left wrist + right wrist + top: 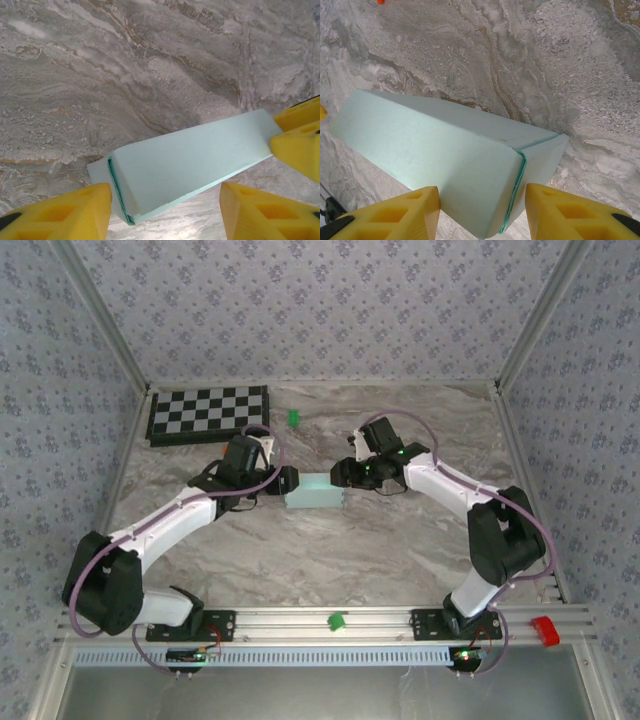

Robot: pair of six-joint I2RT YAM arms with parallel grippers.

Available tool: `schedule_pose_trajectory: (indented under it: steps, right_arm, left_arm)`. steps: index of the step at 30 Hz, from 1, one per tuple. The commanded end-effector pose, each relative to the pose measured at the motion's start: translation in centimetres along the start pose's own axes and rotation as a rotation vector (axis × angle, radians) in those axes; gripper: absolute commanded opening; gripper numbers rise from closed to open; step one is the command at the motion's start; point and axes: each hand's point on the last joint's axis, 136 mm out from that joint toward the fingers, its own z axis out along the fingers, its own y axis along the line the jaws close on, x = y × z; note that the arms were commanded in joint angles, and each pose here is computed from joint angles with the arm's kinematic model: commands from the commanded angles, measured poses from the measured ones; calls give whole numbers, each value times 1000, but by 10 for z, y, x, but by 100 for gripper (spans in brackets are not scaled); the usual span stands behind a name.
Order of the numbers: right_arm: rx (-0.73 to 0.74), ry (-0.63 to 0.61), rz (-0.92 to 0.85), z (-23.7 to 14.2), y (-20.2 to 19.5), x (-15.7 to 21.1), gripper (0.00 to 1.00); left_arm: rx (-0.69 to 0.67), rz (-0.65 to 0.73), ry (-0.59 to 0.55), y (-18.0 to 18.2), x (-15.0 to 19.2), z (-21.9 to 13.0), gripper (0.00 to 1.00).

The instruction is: Fold the paper box

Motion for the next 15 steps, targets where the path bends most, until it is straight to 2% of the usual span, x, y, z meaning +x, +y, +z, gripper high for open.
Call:
schedule_pose_trajectory:
  steps: [1,15]
  right_arm:
    - [84,94,16,14,-21,25,50]
    - [94,108,12,16,-23,28,50]
  left_arm:
    - [-20,-36,-36,5,-8,-5,60]
    - [-90,-93,59,22,5,17,57]
